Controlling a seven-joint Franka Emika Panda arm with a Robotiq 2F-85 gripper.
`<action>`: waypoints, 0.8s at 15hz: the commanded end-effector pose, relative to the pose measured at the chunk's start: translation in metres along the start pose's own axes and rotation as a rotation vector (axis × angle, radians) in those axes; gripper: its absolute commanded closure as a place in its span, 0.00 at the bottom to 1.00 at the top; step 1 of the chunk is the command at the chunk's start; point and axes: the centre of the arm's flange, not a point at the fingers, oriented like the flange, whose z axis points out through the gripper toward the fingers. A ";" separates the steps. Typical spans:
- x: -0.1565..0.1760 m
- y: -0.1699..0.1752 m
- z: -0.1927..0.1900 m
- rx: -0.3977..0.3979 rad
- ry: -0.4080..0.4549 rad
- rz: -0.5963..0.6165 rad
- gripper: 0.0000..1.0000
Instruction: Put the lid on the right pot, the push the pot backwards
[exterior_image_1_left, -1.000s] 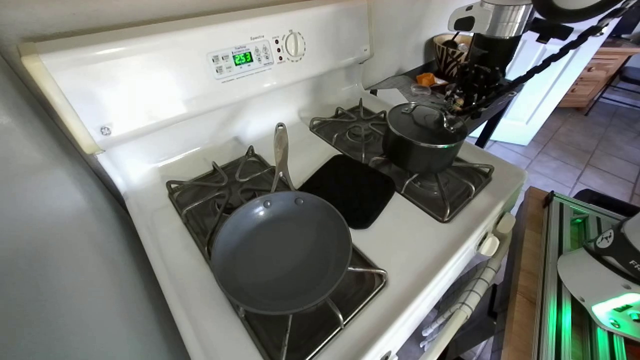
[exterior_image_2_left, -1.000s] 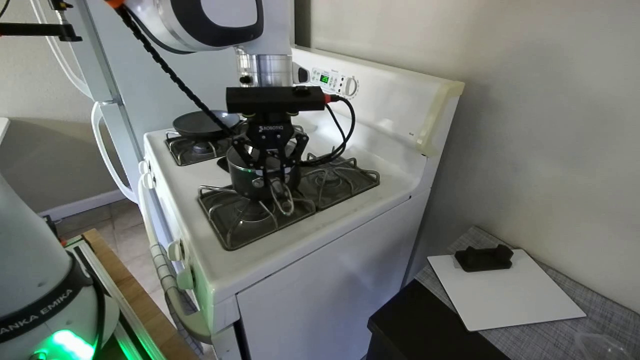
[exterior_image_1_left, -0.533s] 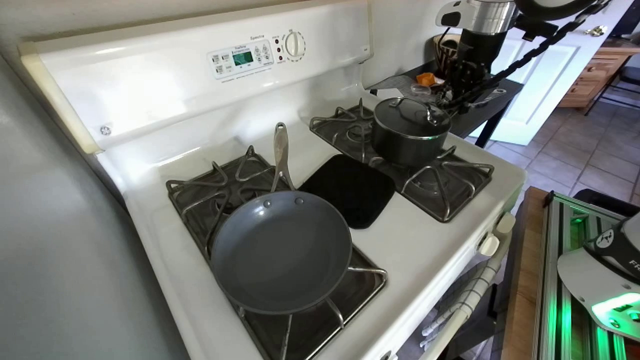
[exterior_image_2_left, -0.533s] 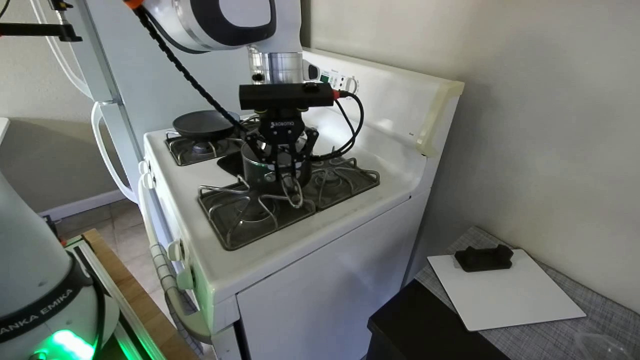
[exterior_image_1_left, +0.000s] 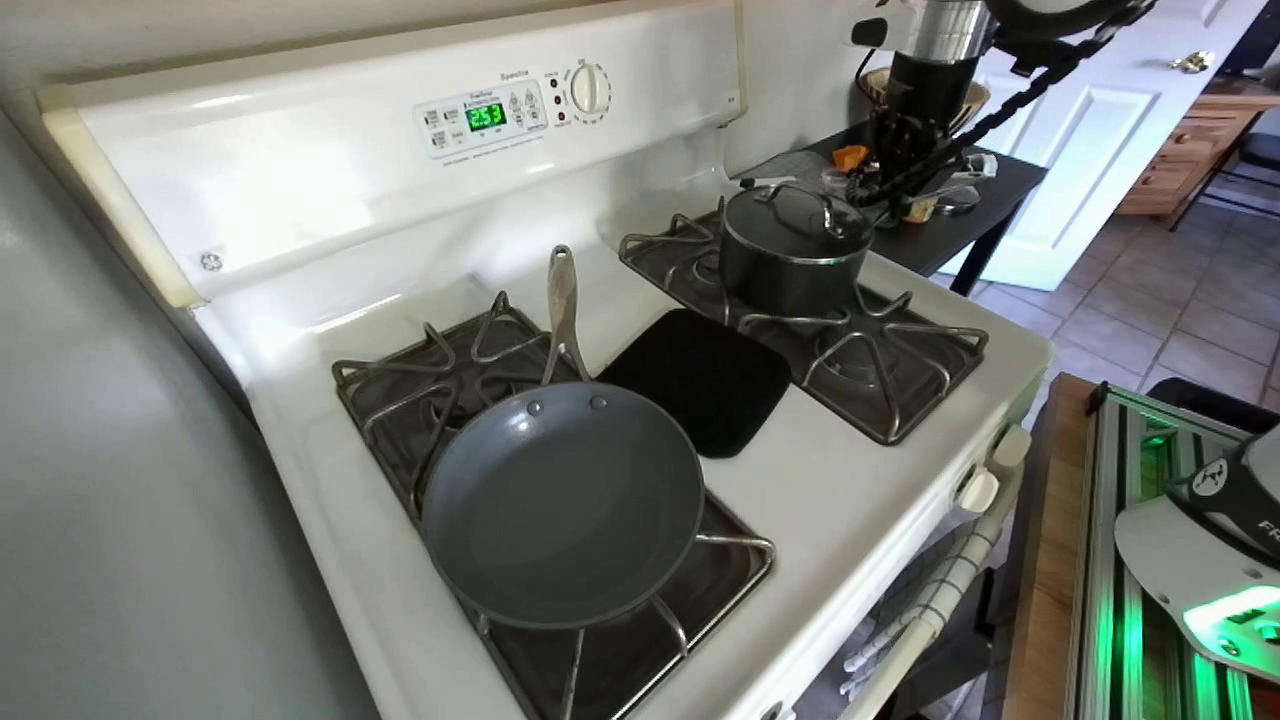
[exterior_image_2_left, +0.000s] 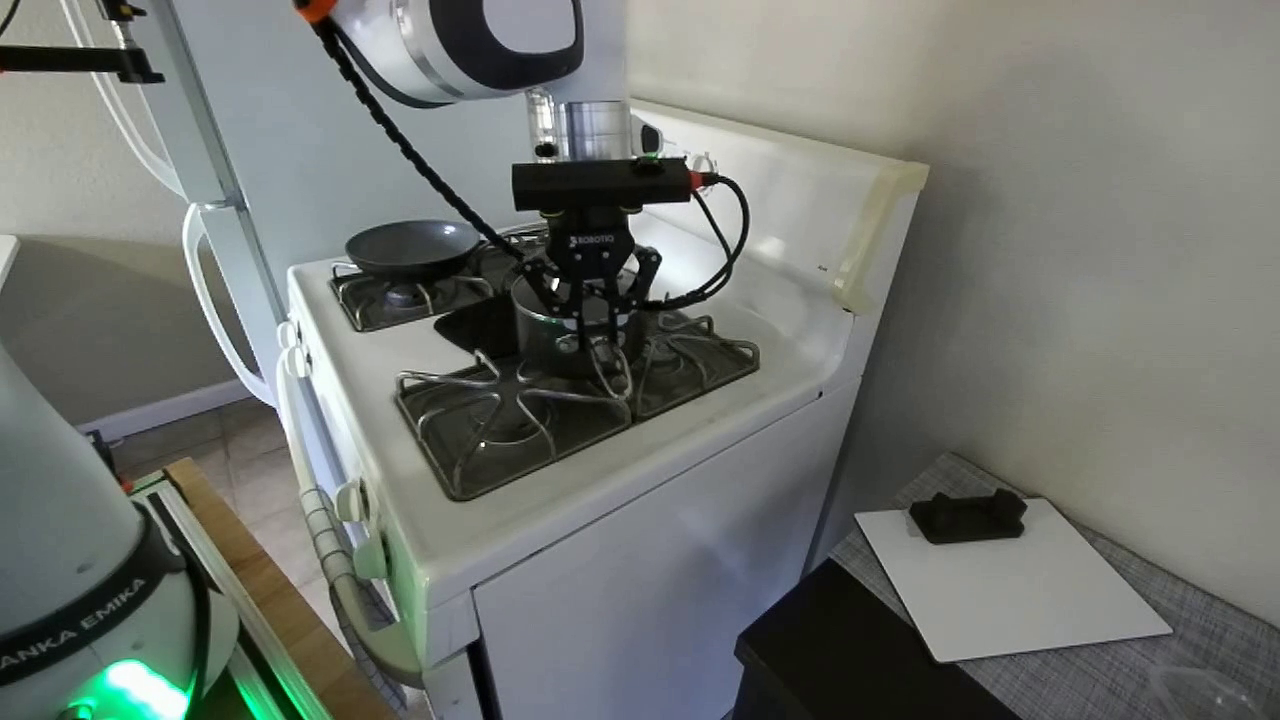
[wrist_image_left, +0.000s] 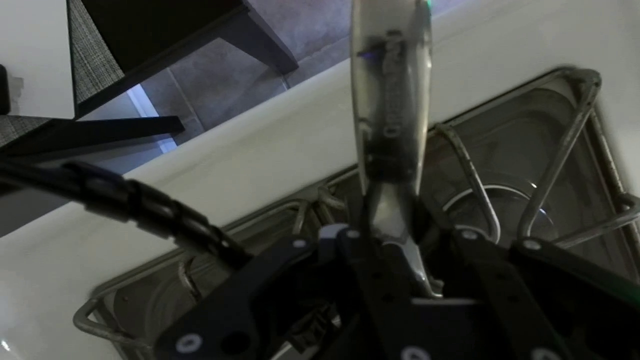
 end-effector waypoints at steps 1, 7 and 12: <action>0.014 0.023 -0.003 -0.014 0.022 0.034 0.94; 0.027 0.048 -0.009 -0.028 0.030 0.038 0.94; 0.033 0.062 -0.011 -0.041 0.022 0.043 0.94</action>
